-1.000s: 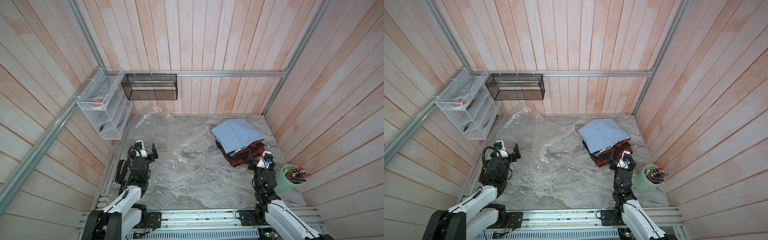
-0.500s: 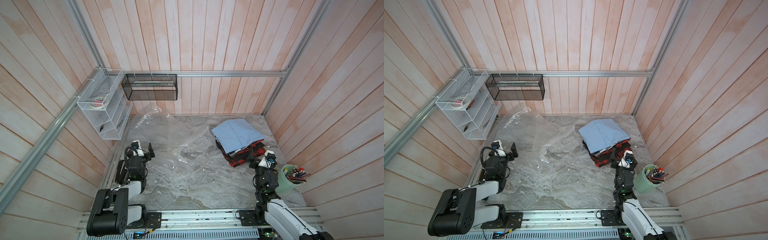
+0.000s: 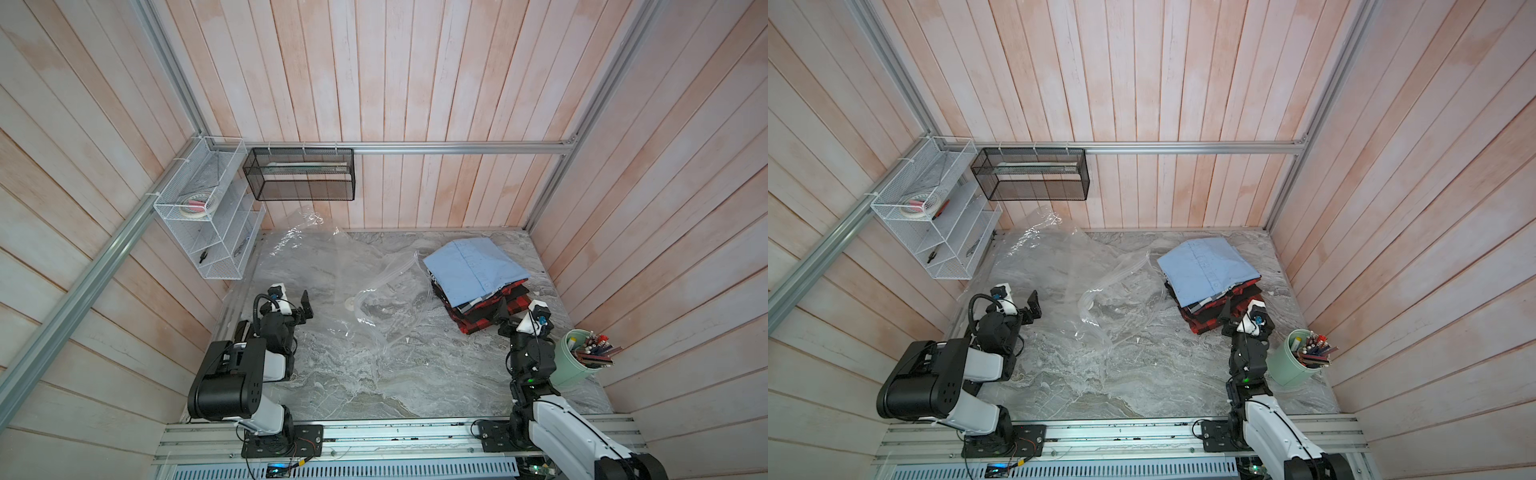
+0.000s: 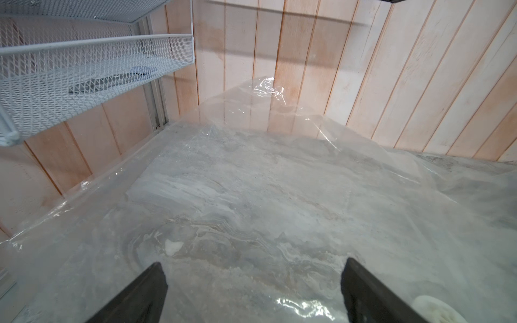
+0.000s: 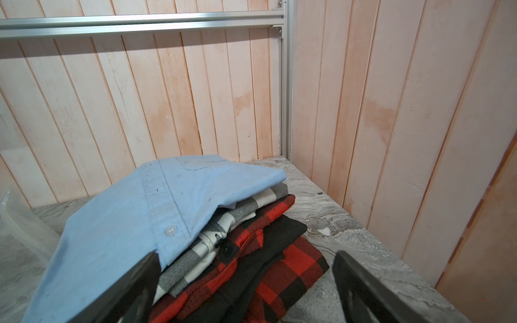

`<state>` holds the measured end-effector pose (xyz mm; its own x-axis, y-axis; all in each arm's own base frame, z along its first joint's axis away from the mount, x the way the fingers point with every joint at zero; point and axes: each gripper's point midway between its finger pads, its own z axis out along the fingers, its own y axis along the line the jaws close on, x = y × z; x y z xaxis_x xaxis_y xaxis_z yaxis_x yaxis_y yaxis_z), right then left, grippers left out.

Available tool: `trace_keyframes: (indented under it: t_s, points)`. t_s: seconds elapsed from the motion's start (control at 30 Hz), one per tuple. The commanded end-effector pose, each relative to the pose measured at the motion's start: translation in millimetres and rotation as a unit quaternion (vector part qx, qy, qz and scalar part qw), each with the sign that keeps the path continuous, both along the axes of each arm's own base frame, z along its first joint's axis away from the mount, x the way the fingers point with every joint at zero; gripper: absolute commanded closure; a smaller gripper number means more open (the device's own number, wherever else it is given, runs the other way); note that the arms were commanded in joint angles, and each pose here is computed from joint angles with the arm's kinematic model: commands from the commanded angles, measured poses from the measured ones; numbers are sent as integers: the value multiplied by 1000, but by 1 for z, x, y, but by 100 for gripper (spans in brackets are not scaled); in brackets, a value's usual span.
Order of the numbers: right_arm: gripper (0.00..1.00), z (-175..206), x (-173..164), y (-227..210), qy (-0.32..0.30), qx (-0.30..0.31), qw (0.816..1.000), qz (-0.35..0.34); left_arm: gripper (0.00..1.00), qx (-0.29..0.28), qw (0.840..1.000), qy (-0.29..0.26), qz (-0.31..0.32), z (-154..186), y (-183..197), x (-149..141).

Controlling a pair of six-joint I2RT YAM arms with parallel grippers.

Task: Take the shirt out of the vacuum bag
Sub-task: Reset both arms

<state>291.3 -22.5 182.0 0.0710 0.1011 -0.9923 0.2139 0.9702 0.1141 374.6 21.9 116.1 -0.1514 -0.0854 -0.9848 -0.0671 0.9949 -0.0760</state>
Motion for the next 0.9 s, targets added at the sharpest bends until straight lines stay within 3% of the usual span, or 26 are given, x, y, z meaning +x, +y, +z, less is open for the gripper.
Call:
trace_keyframes:
  t_s: [0.0,0.2,0.47,0.77,0.87]
  points:
    - [2,-5,0,-4,1,7,1000,-5,0,8,999,-29,-26,16,-7,9]
    - [2,-9,3,-13,4,5,1000,-7,0,9,999,-28,-32,16,-9,9]
    - [2,-22,34,-15,30,-29,999,-16,0,9,999,-28,-31,16,-8,9]
    - [2,-30,45,-10,-2,-42,999,-7,0,9,999,-35,-28,18,-7,6]
    - [2,-41,63,-1,37,-50,998,22,0,8,999,-35,-23,18,-6,5]
